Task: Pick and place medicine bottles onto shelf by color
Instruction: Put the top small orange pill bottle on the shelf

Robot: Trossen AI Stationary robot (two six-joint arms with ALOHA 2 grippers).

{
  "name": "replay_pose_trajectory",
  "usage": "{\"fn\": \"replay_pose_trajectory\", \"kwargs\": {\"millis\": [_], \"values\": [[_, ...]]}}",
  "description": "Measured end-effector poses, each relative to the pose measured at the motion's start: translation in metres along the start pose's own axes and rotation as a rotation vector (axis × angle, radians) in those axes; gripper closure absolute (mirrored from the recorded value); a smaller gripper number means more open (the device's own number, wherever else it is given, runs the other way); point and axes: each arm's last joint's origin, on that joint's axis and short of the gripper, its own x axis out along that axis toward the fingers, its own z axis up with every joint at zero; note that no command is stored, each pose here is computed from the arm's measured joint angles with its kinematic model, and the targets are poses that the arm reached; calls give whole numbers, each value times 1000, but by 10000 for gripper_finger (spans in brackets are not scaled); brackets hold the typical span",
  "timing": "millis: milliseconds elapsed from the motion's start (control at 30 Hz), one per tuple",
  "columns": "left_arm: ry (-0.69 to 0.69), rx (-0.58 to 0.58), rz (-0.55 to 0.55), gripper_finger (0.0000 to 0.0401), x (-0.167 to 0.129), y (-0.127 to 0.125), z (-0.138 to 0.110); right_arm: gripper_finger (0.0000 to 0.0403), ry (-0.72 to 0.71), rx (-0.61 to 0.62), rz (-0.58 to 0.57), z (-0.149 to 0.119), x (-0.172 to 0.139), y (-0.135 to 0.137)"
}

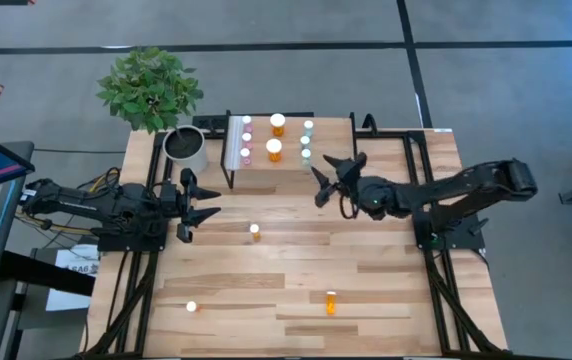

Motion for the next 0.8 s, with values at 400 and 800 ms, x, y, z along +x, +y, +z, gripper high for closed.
{"fn": "replay_pose_trajectory", "kwargs": {"millis": [400,800], "values": [[-4,-24,-27,228,0,-1,1,158,206,133,191,-21,-57,31],[11,-22,-27,228,2,-1,-1,158,236,112,343,-67,-42,73]]}}
